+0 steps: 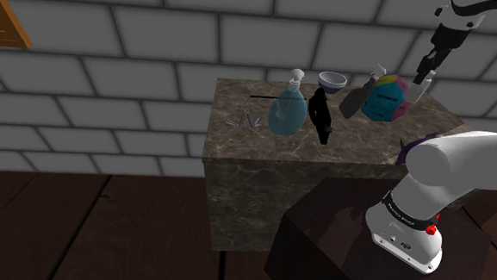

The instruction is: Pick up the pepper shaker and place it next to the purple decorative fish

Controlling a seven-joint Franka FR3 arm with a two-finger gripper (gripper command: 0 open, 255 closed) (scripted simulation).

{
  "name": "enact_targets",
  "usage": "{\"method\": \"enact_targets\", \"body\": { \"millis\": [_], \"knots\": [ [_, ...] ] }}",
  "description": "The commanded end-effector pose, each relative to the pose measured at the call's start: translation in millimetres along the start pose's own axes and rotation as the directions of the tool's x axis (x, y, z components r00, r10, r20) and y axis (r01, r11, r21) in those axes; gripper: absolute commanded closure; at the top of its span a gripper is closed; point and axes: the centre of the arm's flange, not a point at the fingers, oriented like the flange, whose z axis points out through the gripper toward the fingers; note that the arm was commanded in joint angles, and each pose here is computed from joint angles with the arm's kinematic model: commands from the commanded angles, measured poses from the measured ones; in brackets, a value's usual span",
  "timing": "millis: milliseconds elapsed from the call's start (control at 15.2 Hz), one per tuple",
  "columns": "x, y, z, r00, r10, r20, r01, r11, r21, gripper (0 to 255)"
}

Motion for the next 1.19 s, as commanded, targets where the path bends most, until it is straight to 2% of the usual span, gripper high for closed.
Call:
{"method": "enact_targets", "body": {
  "millis": [0, 1122],
  "knots": [
    [-1.7, -0.8, 9.3, 1.0, -0.001, 0.0, 0.001, 1.0, 0.0, 255],
    [-3.4, -9.6, 98.6, 1.0, -0.001, 0.0, 0.001, 1.0, 0.0, 255]
  ]
}}
